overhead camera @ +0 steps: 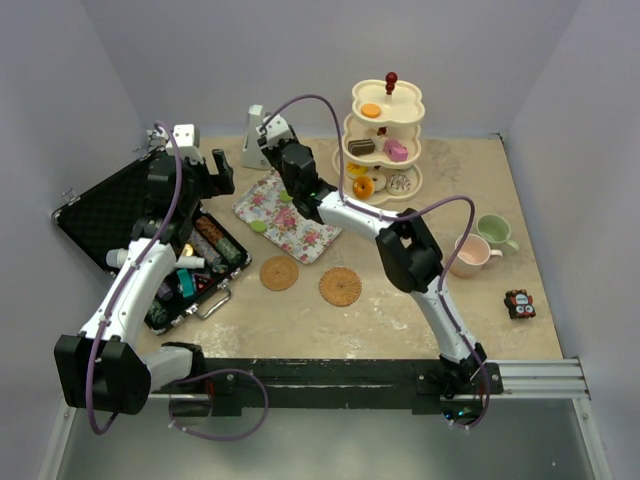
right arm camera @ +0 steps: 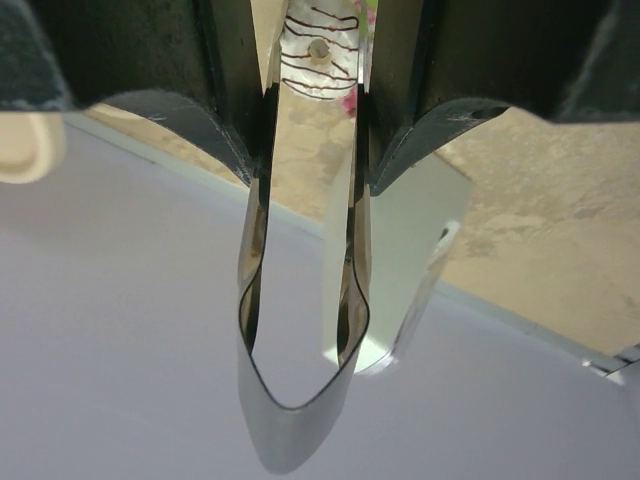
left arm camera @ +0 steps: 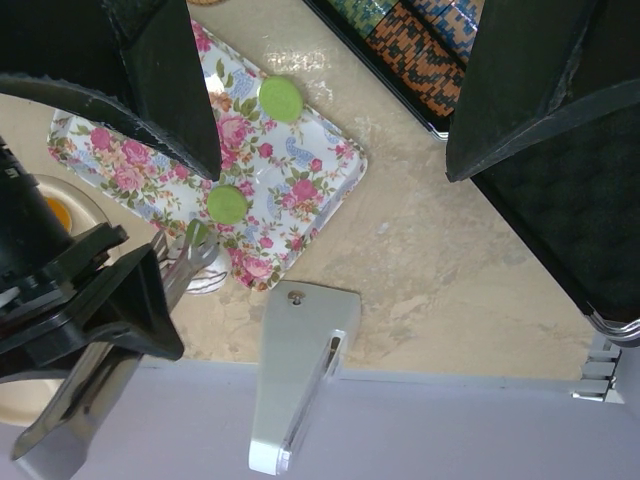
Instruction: Serve the afternoon tea
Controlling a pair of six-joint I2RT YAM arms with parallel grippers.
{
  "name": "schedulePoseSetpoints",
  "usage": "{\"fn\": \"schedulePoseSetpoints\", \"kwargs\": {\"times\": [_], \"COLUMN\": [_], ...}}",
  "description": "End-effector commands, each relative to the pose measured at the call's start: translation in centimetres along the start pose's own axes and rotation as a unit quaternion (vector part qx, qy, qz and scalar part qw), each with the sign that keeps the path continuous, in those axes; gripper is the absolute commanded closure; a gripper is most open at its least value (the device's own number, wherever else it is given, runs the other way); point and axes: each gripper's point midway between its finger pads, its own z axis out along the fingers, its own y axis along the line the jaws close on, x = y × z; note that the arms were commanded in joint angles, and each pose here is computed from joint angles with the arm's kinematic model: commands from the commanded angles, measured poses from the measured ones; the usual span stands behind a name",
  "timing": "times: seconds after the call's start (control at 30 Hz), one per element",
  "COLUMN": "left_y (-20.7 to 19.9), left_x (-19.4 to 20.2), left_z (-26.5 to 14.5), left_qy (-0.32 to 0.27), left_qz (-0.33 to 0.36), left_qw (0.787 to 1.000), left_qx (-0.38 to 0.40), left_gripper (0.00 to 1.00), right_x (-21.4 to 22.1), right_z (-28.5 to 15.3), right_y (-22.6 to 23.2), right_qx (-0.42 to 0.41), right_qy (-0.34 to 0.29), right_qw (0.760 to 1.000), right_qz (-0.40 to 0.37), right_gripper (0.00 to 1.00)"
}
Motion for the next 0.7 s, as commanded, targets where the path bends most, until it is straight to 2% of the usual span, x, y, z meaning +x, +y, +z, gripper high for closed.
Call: {"fn": "schedulePoseSetpoints", "kwargs": {"times": [0.0, 0.67], "left_y": [-0.1, -0.1], "left_x": [-1.6, -1.5], "left_z": [-0.2, -0.2], "left_qy": [-0.028, -0.027], "left_qz": [-0.006, -0.007], "left_qw": [1.0, 1.0], "left_qx": [0.004, 0.006], "left_gripper": [0.02, 0.02], "right_x": [-6.1, -2.4], "right_z": [-1.0, -0.1], "right_y": [-5.2, -10.4], "right_qx": [0.096, 0.21], "right_qy": [-0.05, 0.002], "right_qw": [0.994, 0.972], "right_qz": [-0.017, -0.101], "right_gripper": [0.7, 0.73]}}
